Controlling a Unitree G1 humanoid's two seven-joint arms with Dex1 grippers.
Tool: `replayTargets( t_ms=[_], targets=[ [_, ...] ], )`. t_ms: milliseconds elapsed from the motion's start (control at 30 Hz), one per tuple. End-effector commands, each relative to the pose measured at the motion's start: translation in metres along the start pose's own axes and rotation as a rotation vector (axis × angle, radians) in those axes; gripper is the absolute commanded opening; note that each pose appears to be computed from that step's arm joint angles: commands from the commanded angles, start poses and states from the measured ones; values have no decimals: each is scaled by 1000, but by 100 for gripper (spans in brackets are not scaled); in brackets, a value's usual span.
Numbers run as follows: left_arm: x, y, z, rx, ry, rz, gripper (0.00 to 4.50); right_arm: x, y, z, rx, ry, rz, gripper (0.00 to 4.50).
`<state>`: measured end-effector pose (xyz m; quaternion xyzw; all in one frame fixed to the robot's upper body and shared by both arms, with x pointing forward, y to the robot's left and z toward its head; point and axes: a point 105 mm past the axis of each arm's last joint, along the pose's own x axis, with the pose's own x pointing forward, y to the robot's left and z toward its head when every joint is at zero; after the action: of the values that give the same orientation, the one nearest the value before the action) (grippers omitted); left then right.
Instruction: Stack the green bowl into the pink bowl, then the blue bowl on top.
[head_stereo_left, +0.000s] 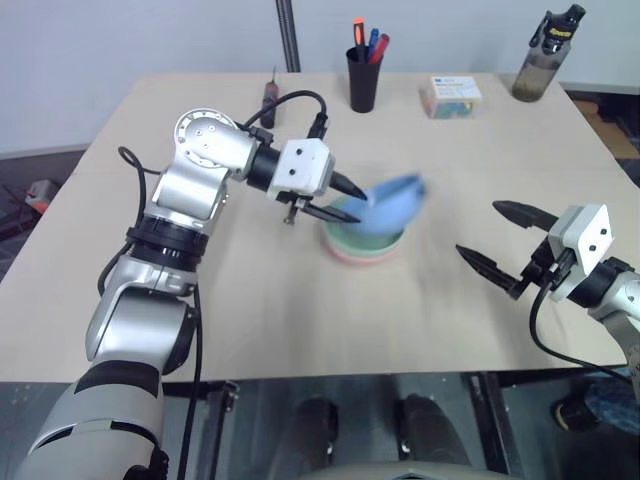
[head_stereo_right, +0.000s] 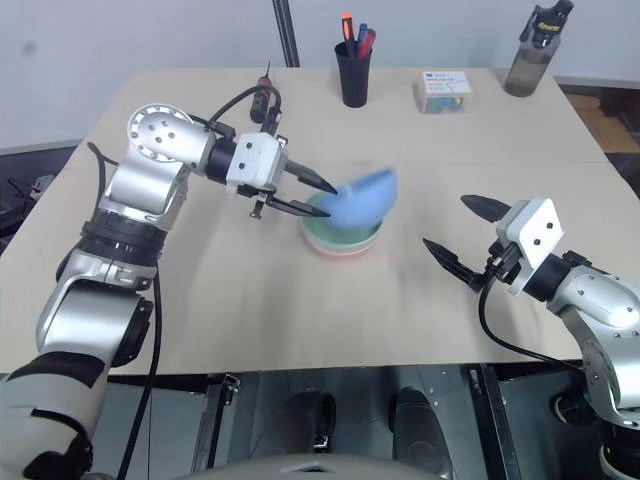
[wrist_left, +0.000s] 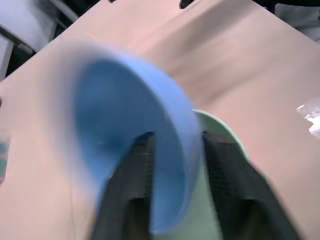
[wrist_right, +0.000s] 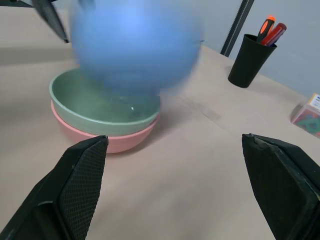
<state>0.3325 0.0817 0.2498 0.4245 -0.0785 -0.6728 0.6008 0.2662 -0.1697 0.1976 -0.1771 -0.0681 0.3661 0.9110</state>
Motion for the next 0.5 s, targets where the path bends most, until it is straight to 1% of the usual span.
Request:
replayTargets(
  t_ms=[33, 67, 100, 200, 267, 333, 400, 467, 500],
  targets=[
    [-16, 3, 11, -31, -14, 87, 344, -6, 1, 12, -30, -25, 16, 449],
    [-19, 0, 10, -59, -9, 96, 396, -8, 2, 12, -22, -24, 28, 449],
    [-22, -3, 9, -95, -7, 108, 408, -10, 3, 13, -17, -23, 43, 449],
    [-31, -15, 12, -233, -48, 146, 408, -19, 6, 12, 5, -10, 87, 449],
    [-35, -19, 8, -276, -43, 223, 408, -26, 6, 13, 11, -5, 103, 449],
    [-41, -25, 2, -397, -81, 292, 408, -34, 4, 13, 15, 4, 110, 449],
    [-49, -29, 3, -526, -229, 376, 408, -42, 1, 13, 17, 15, 111, 449],
    [-56, -47, -13, -572, -192, 444, 408, -50, -3, 11, 17, 41, 107, 449],
    [-60, -56, -22, -578, -151, 481, 408, -54, -6, 10, 18, 52, 100, 449]
  ],
)
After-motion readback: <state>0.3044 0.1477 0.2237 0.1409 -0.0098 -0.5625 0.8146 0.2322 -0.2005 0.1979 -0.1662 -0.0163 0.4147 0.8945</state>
